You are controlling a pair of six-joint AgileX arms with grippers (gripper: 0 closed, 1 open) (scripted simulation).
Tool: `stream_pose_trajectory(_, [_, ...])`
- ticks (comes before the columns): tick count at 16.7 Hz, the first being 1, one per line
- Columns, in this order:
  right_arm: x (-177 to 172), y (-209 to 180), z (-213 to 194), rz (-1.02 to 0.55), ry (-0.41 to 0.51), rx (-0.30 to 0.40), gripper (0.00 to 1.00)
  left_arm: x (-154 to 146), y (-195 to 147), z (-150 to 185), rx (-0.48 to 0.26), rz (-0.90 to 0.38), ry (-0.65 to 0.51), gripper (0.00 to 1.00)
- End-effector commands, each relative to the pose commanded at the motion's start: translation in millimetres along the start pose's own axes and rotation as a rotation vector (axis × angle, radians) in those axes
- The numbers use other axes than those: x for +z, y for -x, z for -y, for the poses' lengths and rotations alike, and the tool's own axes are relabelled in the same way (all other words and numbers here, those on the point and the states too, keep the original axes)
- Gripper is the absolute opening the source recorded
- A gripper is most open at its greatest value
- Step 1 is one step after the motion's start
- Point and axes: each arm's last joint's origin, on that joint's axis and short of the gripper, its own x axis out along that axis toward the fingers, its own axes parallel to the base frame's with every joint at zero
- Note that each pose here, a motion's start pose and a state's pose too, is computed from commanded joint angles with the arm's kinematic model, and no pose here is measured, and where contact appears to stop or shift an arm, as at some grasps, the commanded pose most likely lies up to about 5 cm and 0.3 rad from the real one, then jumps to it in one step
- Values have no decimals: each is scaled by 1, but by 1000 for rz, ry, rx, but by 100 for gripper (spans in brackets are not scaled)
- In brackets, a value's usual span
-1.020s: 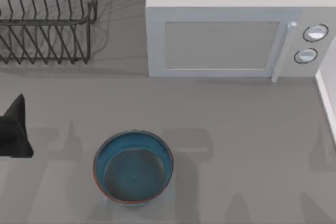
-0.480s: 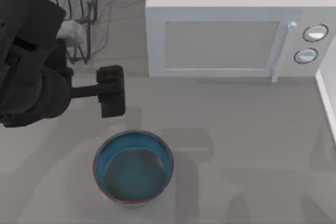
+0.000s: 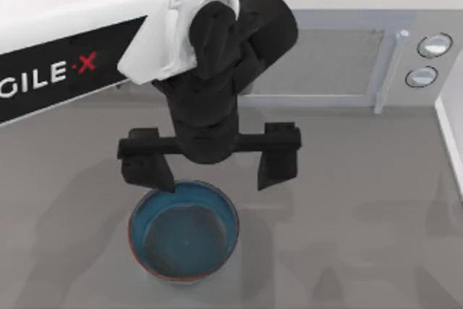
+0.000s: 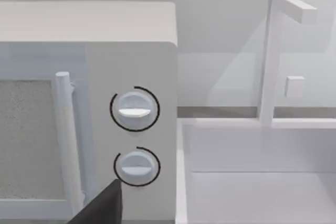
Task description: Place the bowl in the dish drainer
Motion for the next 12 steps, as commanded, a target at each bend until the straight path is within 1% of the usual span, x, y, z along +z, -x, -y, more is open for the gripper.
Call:
stream_pose_trajectory(2, [0,0,0,0,0,0,100,1,-7,20,30,-33,0,100])
stream_pose_trajectory(4, [0,0,0,0,0,0,100,1,-11,30,48,-51,-1,100])
stream_pose_trajectory(10, [0,0,0,0,0,0,100,2,-13,30,50,-52,2,100])
stream_pose_trajectory(12, [0,0,0,0,0,0,100,2,-24,31,54,-56,0,100])
